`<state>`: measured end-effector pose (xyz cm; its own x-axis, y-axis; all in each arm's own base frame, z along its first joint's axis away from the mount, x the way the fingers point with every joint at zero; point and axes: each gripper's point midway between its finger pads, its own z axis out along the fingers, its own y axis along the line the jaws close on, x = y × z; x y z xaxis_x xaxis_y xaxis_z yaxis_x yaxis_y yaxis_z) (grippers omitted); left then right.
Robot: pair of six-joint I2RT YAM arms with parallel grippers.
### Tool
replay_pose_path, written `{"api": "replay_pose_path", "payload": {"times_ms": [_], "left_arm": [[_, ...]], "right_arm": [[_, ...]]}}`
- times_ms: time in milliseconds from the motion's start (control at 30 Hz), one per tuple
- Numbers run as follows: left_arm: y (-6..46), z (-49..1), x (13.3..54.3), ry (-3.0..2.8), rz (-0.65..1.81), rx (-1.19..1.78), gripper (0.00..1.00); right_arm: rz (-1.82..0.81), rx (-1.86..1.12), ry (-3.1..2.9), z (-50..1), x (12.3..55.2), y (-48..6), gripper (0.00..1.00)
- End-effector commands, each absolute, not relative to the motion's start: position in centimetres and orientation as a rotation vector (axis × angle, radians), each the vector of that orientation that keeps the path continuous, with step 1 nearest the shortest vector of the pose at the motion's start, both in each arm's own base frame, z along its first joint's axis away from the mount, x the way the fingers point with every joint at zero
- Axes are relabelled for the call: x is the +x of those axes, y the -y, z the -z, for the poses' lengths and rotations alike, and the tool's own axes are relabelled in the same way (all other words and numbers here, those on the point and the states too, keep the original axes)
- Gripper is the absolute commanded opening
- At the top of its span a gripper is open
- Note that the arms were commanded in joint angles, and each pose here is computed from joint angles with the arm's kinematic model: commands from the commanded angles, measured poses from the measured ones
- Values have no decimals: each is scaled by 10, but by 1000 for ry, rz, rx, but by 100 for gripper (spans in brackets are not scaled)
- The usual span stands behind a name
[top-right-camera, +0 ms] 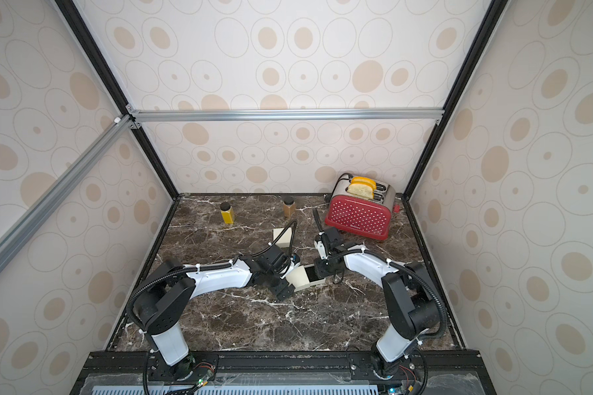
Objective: Place the earrings into the drawer-style jewelry box
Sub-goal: Open the drawer in the jewelry box, then adjust the jewelry box at the center of the board.
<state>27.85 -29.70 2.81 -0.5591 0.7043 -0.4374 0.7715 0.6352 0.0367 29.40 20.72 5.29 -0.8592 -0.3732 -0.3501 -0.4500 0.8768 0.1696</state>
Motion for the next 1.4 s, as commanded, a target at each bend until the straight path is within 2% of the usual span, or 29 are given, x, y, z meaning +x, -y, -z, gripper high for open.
{"api": "replay_pose_path", "payload": {"times_ms": [0, 467, 600, 867, 1100, 1367], "left_arm": [[296, -38, 297, -2389, 99, 1166, 99], [281, -40, 312, -2381, -15, 1104, 99], [290, -58, 304, -2377, 99, 1096, 99], [329, -100, 266, -2370, 575, 1016, 99], [315, -105, 271, -2383, 546, 908, 99], [313, -82, 284, -2532, 631, 777, 99]], "right_arm": [[-363, -616, -2747, -52, 290, -207, 47], [-336, -620, -2756, -56, 286, -201, 48], [-332, -616, -2723, -71, 286, -199, 49], [-366, -554, -2733, -74, 278, -196, 49], [-529, -529, -2758, -58, 262, -202, 57], [-621, -512, -2785, -46, 260, -213, 59]]}}
